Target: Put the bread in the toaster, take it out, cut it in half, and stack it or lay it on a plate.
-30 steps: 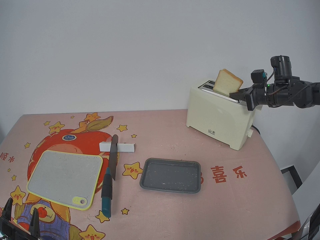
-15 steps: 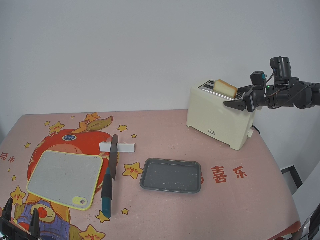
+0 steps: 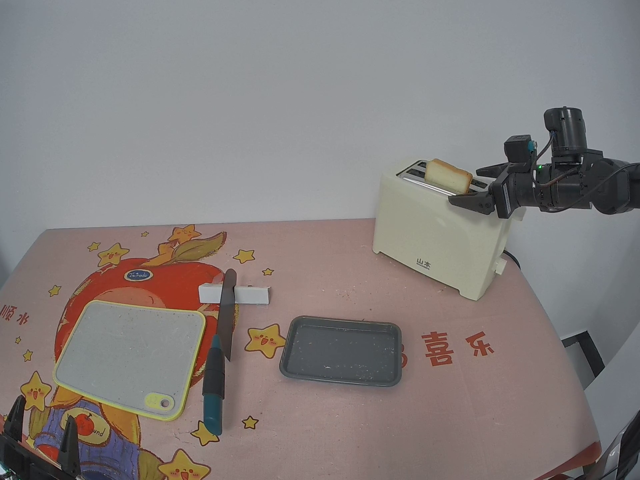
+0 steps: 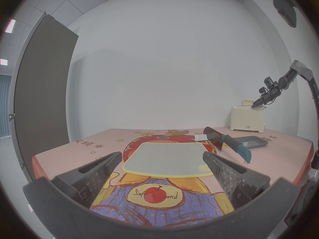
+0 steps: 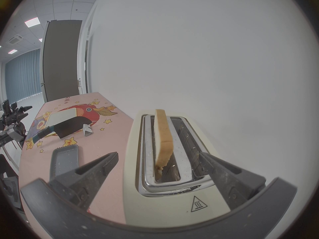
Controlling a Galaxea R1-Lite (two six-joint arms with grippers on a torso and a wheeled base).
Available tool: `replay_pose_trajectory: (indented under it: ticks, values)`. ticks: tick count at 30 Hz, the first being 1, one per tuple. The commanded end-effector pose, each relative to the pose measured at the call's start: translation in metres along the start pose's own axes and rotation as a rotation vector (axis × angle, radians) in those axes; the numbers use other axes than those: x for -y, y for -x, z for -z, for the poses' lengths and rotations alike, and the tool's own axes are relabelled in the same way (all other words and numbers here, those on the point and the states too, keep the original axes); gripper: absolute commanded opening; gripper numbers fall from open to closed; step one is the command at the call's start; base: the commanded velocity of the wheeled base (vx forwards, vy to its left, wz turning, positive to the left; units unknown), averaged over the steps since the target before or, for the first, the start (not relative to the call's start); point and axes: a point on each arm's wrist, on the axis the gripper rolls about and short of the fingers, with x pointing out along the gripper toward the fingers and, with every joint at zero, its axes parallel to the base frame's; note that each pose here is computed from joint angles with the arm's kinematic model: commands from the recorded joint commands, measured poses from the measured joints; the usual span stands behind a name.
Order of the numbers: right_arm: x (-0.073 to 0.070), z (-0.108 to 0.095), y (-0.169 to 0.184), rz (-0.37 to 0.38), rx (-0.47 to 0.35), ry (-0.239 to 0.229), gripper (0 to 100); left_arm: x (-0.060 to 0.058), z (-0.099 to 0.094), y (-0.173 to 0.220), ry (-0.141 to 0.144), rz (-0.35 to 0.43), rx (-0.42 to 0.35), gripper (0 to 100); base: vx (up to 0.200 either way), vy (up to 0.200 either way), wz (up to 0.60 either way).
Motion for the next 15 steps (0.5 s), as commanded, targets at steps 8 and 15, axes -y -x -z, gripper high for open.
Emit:
replay_pose_trajectory:
  ticks: [8,15]
  values:
    - [-0.024,-0.018,0.056,0.105,0.056,-0.083,100,0.0,0.005,-0.001,0.001,-0.001,-0.009,100,0.0,0.0,0.0]
    - [-0.053,-0.026,0.087,0.217,0.162,-0.286,100,0.0,0.005,-0.001,0.001,0.0,-0.009,100,0.0,0.0,0.0]
